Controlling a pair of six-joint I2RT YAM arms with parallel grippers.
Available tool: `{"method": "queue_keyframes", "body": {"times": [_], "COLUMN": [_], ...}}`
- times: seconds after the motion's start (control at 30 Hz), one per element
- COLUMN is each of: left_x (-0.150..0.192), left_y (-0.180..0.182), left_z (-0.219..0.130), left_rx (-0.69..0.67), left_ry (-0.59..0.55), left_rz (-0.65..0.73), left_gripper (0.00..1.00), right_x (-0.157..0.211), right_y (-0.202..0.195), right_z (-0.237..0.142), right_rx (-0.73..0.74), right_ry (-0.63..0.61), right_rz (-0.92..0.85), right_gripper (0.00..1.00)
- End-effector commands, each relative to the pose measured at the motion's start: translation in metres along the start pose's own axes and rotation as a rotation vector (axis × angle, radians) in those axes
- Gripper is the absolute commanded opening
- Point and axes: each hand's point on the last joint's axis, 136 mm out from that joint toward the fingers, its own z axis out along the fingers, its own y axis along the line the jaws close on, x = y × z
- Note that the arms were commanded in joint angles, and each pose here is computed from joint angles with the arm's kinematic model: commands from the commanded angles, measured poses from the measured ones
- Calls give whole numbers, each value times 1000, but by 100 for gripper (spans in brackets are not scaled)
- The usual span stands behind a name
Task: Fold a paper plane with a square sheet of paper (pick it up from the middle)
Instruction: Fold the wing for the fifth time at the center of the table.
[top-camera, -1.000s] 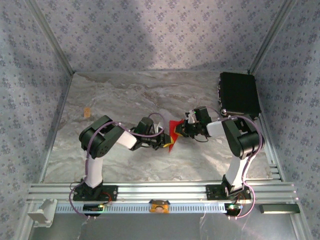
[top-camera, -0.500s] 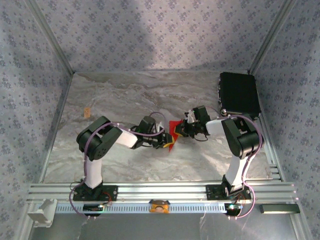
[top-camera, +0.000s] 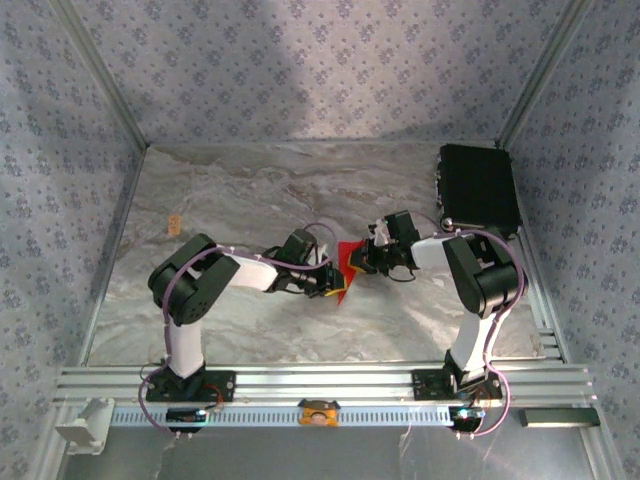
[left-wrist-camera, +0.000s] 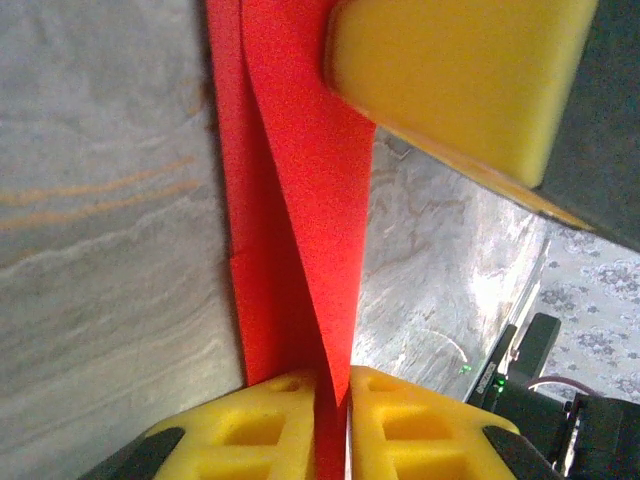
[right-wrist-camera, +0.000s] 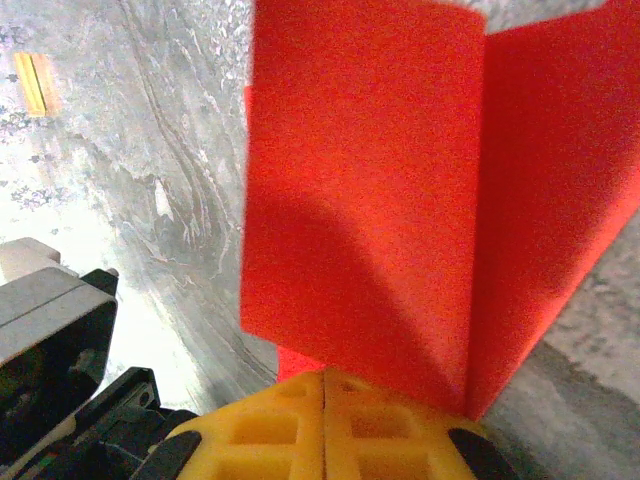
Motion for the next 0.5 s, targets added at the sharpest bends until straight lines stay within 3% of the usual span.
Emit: {"method": "queue_keyframes", "body": {"times": [0.0,0.3,0.47], "left_x": [22,32,38], "left_y": [22,18,23], "left_z": [-5,-3,-4], "left_rx": [-88,-65,-85], "left_ry": [59,100,121], "left_rz": [-45,-26,-31], "left_gripper": [12,2,8], "right_x": [14,15,17], "right_y": [-35,-34,-36], "right_z": [4,4,5], "right_rx": [134,146,161], "right_ry": [33,40,43], "right_rz": [57,47,48], "right_gripper": [8,8,8]}}
